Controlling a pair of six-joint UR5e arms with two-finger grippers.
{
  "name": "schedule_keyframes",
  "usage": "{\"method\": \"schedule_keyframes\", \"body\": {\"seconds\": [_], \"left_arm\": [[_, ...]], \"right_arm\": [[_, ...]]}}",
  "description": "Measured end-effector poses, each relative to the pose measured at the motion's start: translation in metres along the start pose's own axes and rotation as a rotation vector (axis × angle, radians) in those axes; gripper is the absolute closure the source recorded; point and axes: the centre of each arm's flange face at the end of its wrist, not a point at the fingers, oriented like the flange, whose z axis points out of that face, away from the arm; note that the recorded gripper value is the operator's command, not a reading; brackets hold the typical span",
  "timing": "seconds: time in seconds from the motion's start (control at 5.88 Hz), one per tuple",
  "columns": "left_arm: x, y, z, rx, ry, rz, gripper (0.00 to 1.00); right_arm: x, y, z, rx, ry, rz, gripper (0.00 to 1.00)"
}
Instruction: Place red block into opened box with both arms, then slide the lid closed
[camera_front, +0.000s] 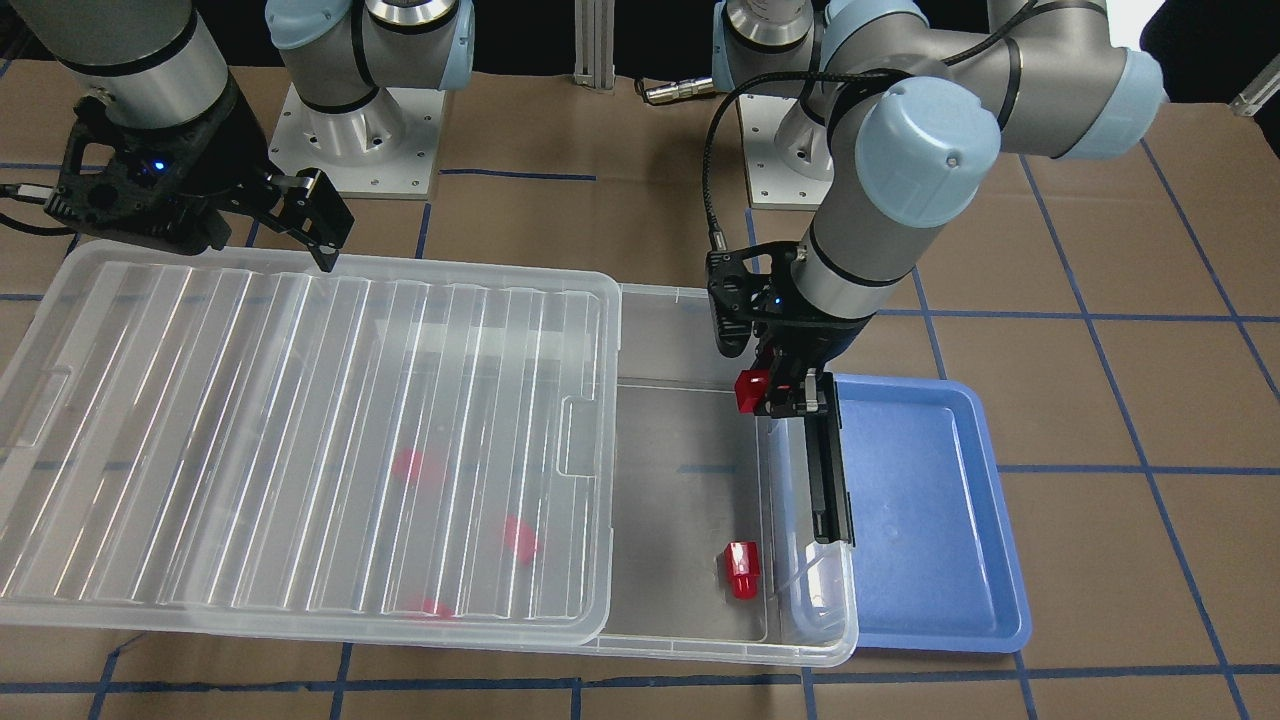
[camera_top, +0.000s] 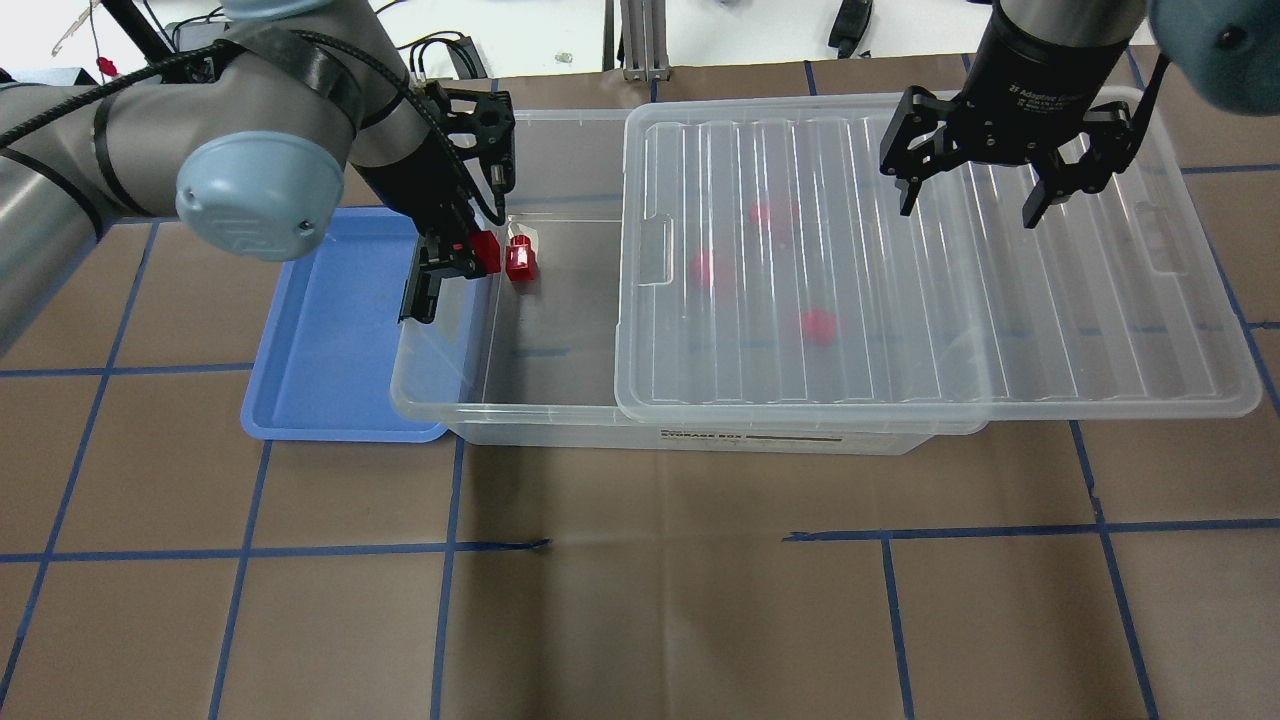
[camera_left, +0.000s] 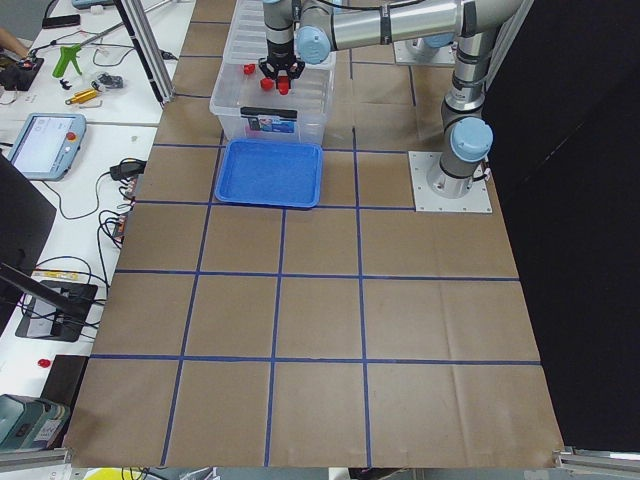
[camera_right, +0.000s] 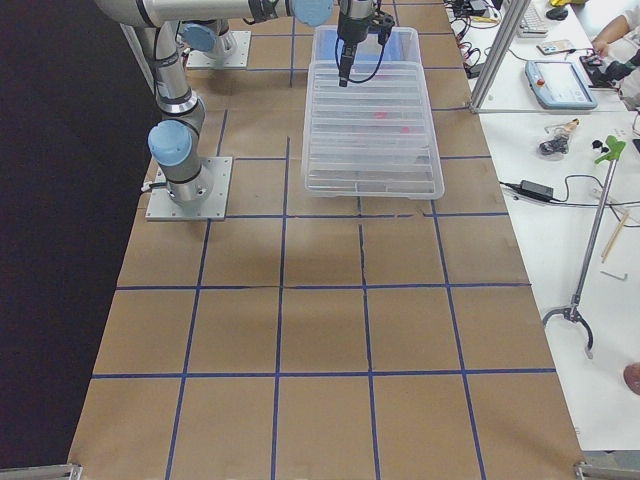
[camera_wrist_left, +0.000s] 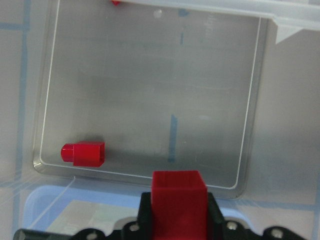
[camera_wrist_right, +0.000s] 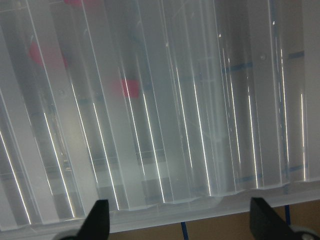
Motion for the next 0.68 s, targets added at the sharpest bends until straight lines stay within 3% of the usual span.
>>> {"method": "schedule_keyframes", "body": {"seconds": [0.68], "left_arm": [[-0.017, -0.01, 0.123, 0.015, 0.064, 0.024, 0.87]], "right_arm": [[0.0, 0.0, 0.005, -0.007, 0.004, -0.002, 0.0]]}}
